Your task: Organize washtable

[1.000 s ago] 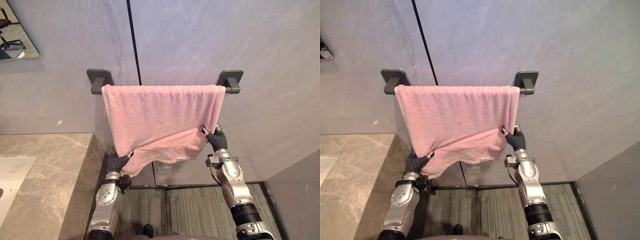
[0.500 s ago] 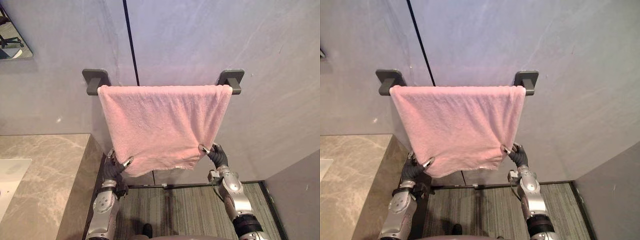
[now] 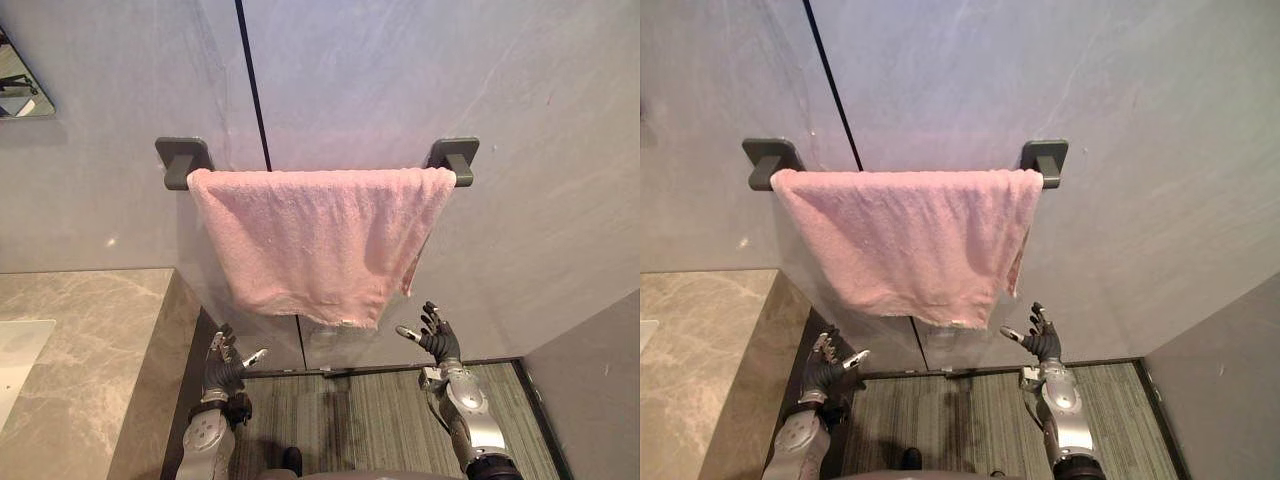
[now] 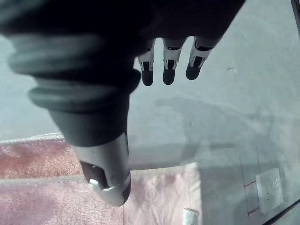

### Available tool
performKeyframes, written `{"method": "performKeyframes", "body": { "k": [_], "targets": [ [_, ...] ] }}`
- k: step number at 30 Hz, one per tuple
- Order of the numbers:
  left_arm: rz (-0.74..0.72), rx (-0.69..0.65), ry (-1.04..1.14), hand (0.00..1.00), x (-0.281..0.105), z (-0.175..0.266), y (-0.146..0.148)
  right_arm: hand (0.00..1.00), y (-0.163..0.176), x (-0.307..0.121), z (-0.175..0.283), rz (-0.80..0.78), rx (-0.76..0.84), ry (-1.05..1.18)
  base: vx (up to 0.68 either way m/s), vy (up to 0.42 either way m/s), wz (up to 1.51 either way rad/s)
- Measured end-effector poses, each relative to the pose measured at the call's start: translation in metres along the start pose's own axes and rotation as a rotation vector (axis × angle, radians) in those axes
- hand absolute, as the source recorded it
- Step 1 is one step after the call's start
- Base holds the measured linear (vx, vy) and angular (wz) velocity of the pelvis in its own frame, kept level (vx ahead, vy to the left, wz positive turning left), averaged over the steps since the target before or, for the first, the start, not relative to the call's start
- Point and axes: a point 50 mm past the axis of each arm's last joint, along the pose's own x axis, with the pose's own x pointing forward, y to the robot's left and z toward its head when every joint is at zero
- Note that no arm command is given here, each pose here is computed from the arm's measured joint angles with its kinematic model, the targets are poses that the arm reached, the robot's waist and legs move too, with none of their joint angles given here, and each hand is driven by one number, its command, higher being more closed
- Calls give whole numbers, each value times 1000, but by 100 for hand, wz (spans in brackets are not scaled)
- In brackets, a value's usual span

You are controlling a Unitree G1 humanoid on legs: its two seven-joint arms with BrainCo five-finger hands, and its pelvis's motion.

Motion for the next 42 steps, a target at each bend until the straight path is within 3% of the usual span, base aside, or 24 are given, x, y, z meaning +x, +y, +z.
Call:
{"method": "performKeyframes", "body": {
  "k": [9, 14, 21, 27, 30, 33, 36, 42],
  "targets": [
    [50, -49, 37, 0, -2, -8, 9, 0, -25, -4, -12, -142, 26, 54, 0, 0, 0],
    [93, -107, -89, 0, -3, 20, 20, 0, -50, -9, -2, -259, 68, 2, 0, 0, 0],
    [143, -144, -416, 0, -14, 91, 31, 0, -70, -21, 77, -356, 97, -359, 0, 0, -2],
    [160, -167, -761, 0, -44, 157, 33, 0, -59, -46, 146, -305, 84, -701, 0, 0, -1],
    [138, -178, -939, 0, -65, 186, 28, 0, -40, -66, 187, -214, 74, -929, -8, -2, -12],
    [42, -184, -1071, 0, -80, 208, 17, 0, -13, -89, 220, -24, 89, -1147, -35, -11, -1],
    [-214, -218, -1135, 0, -91, 223, -8, 0, 24, -102, 239, 308, 178, -1264, -25, -7, -1],
    [-688, -324, -1035, 0, -94, 217, -48, 0, 77, -111, 229, 874, 251, -1148, -6, -1, 0]
  ]
}}
